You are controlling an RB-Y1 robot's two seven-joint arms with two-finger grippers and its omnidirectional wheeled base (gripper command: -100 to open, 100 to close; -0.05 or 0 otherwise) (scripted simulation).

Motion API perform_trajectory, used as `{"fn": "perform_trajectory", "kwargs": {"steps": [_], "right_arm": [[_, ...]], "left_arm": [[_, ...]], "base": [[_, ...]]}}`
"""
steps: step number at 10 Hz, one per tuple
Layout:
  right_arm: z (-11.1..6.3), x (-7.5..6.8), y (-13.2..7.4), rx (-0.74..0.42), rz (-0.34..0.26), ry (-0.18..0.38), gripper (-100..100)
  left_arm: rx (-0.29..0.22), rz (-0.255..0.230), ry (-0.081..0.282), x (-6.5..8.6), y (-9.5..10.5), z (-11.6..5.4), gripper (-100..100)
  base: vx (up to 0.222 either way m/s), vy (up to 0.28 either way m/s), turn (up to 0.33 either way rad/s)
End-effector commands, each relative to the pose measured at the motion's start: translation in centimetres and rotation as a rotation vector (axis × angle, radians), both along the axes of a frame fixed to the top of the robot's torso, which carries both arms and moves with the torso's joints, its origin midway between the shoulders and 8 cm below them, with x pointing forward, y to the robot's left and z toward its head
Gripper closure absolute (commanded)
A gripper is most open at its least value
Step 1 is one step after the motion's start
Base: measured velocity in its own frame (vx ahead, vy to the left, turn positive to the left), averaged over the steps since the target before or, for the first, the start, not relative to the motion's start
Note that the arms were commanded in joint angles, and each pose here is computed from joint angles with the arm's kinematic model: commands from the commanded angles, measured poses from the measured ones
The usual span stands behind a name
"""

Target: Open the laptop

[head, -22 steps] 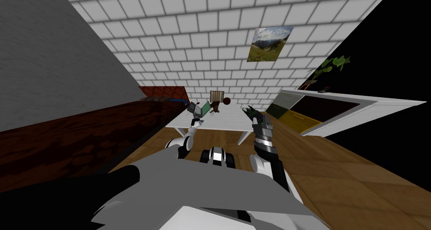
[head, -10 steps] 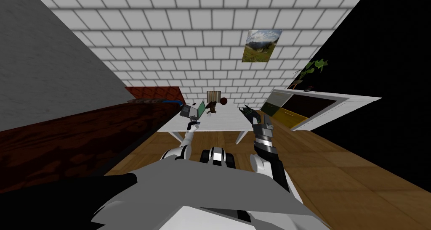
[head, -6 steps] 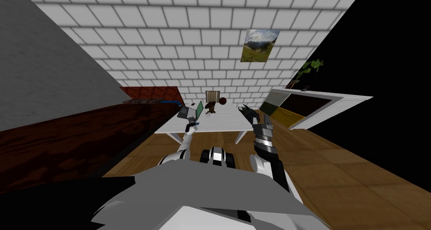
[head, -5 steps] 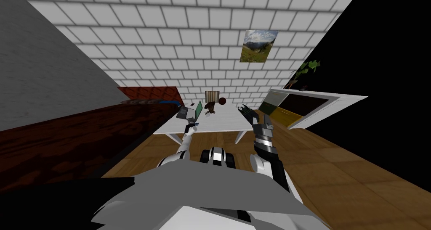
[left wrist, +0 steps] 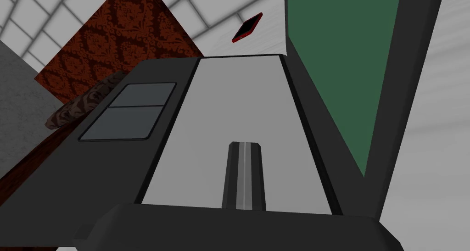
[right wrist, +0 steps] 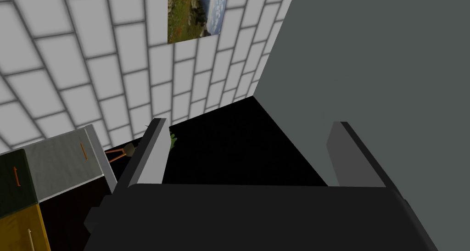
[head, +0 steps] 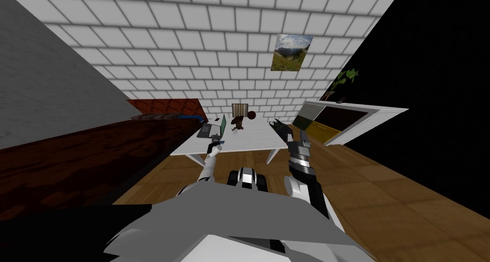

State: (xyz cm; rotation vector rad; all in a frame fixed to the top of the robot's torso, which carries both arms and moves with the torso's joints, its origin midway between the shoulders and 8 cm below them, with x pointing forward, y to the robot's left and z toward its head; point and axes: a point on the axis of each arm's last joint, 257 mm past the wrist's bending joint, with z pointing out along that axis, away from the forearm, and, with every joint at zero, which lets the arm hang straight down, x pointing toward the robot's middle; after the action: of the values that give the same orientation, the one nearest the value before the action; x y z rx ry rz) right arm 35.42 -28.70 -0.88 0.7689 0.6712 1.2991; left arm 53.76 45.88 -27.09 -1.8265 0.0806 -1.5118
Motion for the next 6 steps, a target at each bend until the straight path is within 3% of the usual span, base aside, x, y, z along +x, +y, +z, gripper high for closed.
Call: {"fn": "perform_trajectory", "kwargs": {"steps": [1,3,4,5,6], "right_arm": [[0.0,0.0,0.0,0.0,0.0,0.0,0],[0.0,0.0,0.0,0.0,0.0,0.0,0],[0.0,0.0,0.0,0.0,0.0,0.0,0],[0.0,0.0,0.0,0.0,0.0,0.0,0],[0.0,0.0,0.0,0.0,0.0,0.0,0]], "left_arm": [[-0.008,0.02,0.026,-2.4,1.3,-1.2,100],[0.008,0.022,-0.009,-2.2,1.5,0.8,100],[0.009,0.022,-0.012,-2.1,1.5,0.9,100],[-0.007,0.034,0.018,-4.0,2.1,-0.5,100],[0.004,0.04,0.013,-4.5,2.5,-0.1,100]], "base": [[0.035,-0.006,-0.09],[0.006,-0.003,0.008],[0.0,0.0,0.0],[0.018,-0.003,-0.16],[0.032,-0.006,-0.083]]}}
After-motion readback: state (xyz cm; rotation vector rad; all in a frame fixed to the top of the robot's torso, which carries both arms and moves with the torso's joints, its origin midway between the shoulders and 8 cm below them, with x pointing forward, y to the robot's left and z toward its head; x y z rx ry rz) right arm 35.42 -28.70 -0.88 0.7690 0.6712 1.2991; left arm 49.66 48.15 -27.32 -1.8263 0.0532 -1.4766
